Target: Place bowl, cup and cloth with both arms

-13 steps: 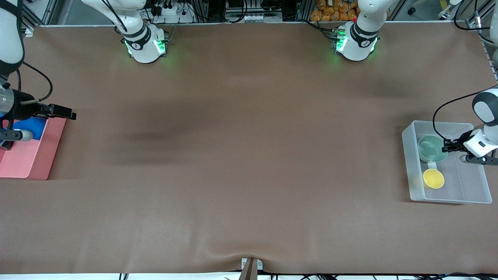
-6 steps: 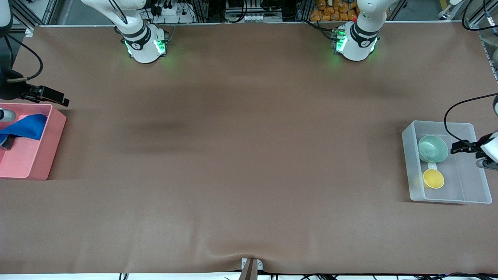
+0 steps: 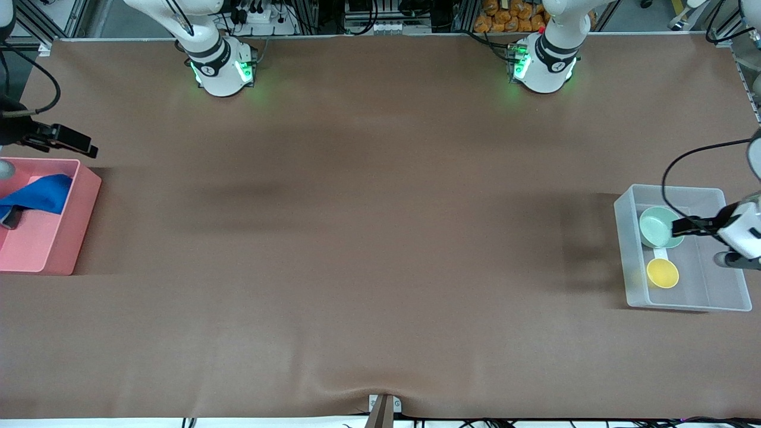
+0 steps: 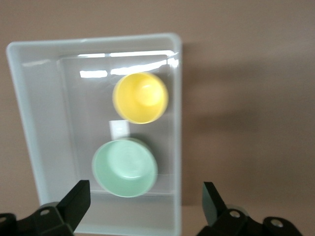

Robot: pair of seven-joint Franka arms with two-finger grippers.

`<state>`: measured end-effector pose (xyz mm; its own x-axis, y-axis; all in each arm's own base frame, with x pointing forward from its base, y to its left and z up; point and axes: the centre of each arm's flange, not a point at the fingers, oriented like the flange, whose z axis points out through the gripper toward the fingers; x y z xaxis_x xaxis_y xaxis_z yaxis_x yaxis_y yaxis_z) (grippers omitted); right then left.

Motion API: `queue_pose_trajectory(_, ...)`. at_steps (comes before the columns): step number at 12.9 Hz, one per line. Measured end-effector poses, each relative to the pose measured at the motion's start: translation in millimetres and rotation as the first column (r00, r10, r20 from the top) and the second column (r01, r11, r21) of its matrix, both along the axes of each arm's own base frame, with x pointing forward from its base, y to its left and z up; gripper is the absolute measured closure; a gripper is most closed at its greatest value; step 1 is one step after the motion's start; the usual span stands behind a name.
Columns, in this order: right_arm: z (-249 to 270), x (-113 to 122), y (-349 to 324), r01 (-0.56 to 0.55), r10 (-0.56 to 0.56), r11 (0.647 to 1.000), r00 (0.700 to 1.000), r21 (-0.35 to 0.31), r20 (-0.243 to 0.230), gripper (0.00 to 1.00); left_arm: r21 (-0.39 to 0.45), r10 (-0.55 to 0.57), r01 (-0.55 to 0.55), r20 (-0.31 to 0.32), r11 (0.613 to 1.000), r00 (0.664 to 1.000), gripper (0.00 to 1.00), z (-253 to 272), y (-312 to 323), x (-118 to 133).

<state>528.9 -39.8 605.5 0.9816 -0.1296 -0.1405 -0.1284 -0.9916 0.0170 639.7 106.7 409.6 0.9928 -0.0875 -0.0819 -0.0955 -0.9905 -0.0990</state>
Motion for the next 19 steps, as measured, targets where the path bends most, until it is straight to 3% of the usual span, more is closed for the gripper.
queue_pose_trajectory(6,23,-10,-1,0.009,-0.009,1.0,1.0,0.026,0.002,0.0,-0.017,0.15,-0.149,0.067,0.989,0.986,0.0,55,-138,-8)
queue_pose_trajectory(9,24,-9,-9,0.025,-0.026,0.999,0.999,0.029,0.02,0.0,-0.057,0.198,-0.193,0.097,0.98,0.975,0.0,85,-175,-20)
queue_pose_trajectory(13,26,-7,-10,-0.004,0.002,0.999,0.999,0.032,0.037,0.0,-0.069,0.246,-0.239,0.12,0.968,0.962,0.0,137,-183,-46)
queue_pose_trajectory(19,26,-7,-9,-0.008,0.007,0.999,0.999,0.033,0.038,0.0,-0.089,0.182,-0.173,0.097,0.981,0.978,0.0,193,-163,-87)
